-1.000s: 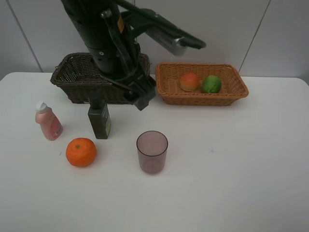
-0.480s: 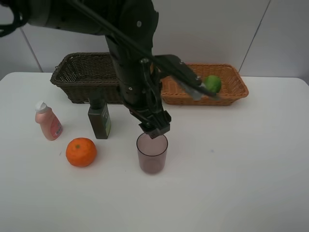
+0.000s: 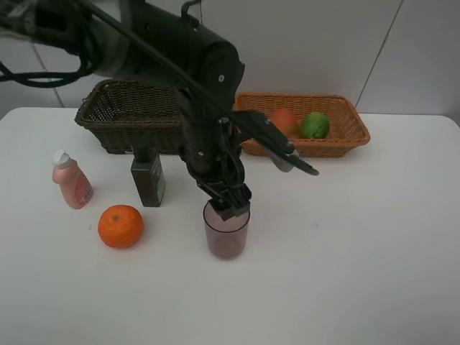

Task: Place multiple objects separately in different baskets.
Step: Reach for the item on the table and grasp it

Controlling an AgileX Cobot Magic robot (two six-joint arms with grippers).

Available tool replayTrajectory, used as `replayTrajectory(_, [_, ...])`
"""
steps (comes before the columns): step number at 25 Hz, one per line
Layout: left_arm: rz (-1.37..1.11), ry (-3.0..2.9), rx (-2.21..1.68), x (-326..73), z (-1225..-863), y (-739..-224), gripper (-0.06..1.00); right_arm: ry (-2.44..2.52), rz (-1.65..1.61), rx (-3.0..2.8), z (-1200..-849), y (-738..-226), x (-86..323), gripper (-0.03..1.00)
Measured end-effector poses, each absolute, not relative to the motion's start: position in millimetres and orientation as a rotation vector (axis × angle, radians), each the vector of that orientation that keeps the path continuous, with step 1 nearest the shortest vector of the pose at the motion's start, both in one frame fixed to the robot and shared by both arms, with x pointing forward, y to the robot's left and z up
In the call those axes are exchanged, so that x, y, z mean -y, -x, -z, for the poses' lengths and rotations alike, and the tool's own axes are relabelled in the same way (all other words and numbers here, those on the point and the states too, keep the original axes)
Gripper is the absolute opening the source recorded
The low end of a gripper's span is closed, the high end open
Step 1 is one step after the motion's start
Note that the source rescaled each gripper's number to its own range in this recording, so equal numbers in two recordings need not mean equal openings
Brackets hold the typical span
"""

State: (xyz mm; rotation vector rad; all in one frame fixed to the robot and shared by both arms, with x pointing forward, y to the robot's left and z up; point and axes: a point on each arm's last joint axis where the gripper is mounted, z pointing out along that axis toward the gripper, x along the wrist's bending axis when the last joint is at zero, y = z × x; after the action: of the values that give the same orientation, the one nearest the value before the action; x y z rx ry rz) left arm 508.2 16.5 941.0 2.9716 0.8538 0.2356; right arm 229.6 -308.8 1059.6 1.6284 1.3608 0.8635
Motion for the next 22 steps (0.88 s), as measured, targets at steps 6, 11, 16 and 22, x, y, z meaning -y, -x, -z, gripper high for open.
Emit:
replayTrajectory(6, [-0.201,-2.967,-0.884,-15.9,-928.1,-512.1,1.0,-1.628,-0.863,-1.361,-1059.6,-229.6,308.8,0.97])
replayTrajectory(11, [-0.179,-2.985,-0.897,-15.1,-914.2,-513.8,1.0,-1.628,-0.863,-1.361,-1059.6,-229.6,308.8,0.97])
replayTrajectory(16, [-0.156,-2.969,-0.908,-11.9,-905.4,-514.5,1.0,-1.628,-0.863,-1.361,-1059.6,-229.6,308.8,0.97])
replayTrajectory(22, [-0.134,-2.964,-0.921,-10.4,-899.1,-514.3,1.0,-1.628,-0.863,-1.361,-1059.6,-229.6,308.8,0.97])
